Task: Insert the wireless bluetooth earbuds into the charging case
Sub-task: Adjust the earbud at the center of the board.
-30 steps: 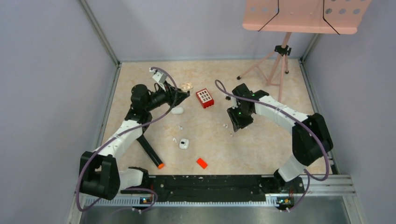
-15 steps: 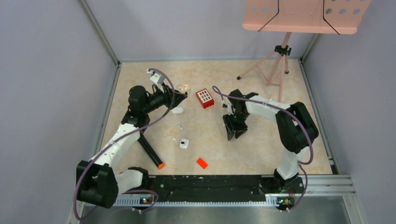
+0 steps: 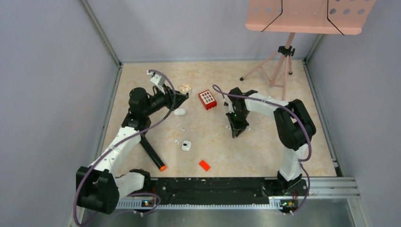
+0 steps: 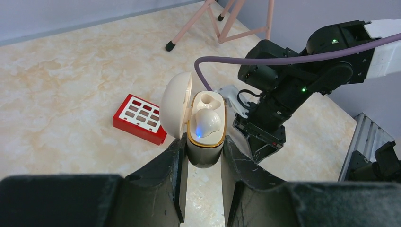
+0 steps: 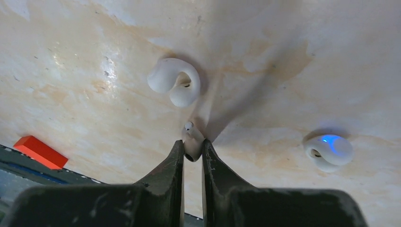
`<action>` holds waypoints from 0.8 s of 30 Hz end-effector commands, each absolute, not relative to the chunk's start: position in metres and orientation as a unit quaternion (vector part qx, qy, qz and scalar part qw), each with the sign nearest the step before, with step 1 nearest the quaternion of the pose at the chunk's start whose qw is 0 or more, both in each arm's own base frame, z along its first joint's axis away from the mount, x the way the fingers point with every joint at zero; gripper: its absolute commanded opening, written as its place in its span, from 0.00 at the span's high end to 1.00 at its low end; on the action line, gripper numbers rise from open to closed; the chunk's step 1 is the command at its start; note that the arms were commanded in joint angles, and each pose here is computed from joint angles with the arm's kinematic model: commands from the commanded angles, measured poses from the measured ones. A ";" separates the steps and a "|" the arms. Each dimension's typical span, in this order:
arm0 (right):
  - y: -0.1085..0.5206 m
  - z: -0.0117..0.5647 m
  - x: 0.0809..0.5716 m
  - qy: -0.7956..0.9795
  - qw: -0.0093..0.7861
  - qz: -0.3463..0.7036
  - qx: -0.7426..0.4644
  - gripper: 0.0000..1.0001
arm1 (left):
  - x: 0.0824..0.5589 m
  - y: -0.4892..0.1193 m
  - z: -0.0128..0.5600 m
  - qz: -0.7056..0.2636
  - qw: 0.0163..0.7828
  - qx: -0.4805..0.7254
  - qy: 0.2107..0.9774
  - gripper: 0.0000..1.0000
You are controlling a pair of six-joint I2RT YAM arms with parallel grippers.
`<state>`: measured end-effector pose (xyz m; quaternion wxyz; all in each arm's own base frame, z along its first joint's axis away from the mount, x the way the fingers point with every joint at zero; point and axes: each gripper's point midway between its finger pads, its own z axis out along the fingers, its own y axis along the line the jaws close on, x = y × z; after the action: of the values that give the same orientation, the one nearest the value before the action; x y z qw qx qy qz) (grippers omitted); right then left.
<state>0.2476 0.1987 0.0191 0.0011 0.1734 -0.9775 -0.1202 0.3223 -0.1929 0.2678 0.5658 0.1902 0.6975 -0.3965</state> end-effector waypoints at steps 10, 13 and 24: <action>0.201 0.084 0.274 -0.729 -0.210 -0.071 0.648 0.98 | 0.324 -0.182 0.282 -0.373 0.602 0.186 0.681 1.00; 0.205 0.087 0.268 -0.587 -0.243 -0.049 0.771 0.97 | 0.325 -0.179 0.280 -0.368 0.602 0.184 0.684 1.00; 0.192 0.046 0.213 -0.360 -0.118 -0.059 0.923 0.92 | 0.330 -0.173 0.283 -0.361 0.605 0.181 0.686 1.00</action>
<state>0.2241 0.1848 0.0477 -0.1499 0.8816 -0.4453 -0.0451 0.3285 -0.1774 0.2639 0.5784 0.1723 0.7066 -0.3695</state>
